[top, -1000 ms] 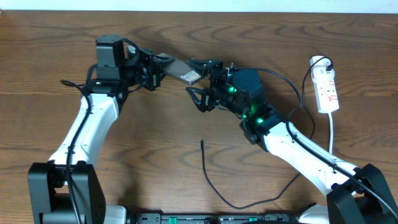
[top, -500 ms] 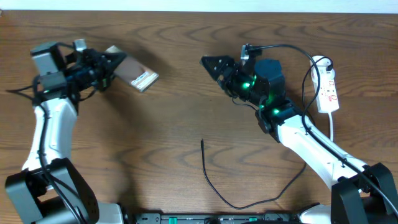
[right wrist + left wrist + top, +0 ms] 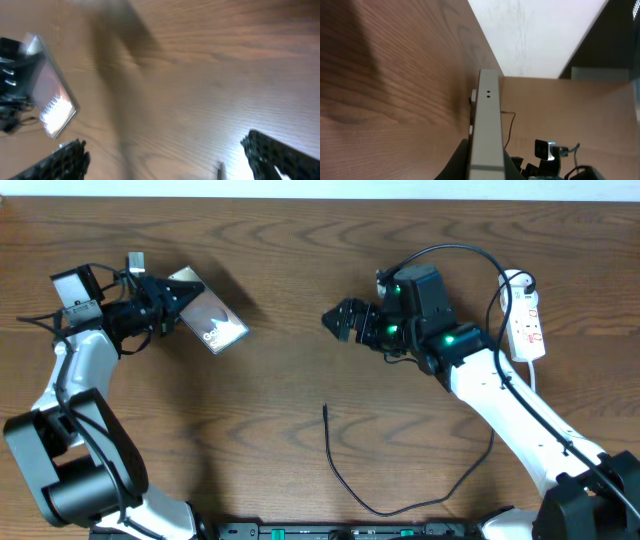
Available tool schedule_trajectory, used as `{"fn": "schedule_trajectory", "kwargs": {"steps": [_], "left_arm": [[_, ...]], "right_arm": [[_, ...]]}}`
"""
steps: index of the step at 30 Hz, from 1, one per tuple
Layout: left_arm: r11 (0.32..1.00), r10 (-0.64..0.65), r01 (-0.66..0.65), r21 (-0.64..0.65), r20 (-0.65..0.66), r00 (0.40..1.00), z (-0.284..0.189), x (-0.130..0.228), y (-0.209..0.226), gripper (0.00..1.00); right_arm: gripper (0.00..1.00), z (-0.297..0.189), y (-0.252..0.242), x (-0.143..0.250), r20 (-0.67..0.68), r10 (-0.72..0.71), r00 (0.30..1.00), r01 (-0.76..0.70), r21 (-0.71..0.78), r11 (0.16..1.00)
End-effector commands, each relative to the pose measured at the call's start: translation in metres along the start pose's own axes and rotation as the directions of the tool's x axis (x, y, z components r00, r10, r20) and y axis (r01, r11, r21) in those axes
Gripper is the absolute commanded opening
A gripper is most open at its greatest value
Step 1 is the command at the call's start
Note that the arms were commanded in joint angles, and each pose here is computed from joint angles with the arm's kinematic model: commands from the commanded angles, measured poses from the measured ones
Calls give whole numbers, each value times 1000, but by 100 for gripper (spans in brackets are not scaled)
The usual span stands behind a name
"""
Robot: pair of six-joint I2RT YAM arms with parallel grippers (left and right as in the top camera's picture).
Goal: Plug charger to phone and switch on socket
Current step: 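Open the right gripper and pull the phone left with the left gripper, then grasp the black cable's plug with the right gripper and lift it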
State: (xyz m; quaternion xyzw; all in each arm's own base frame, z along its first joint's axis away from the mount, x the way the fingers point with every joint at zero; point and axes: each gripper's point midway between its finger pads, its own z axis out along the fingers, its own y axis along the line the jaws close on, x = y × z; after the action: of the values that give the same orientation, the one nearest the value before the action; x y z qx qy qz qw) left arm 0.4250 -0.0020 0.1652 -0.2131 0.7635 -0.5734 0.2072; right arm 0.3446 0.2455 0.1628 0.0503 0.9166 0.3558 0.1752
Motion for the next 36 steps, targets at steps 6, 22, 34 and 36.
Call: {"fn": "schedule_trajectory", "kwargs": {"steps": [6,22,34,36], "left_arm": [[982,140,-130,140,-63,988,-3,7,-28,8],[978,160,-150,143,-57,986,-3,6,-30,7],[979,160,-151,140,-55,986,-3,5,-29,7],[979,160,-151,140,-55,986,-3,5,-29,8]], "right_arm": [[99,4,-22,66,-193,-146,970,189,227,955],[99,39,-42,92,-178,-12,984,94,464,881],[98,73,-63,122,-299,30,954,148,555,819],[98,76,-61,128,-309,25,951,159,554,817]]}}
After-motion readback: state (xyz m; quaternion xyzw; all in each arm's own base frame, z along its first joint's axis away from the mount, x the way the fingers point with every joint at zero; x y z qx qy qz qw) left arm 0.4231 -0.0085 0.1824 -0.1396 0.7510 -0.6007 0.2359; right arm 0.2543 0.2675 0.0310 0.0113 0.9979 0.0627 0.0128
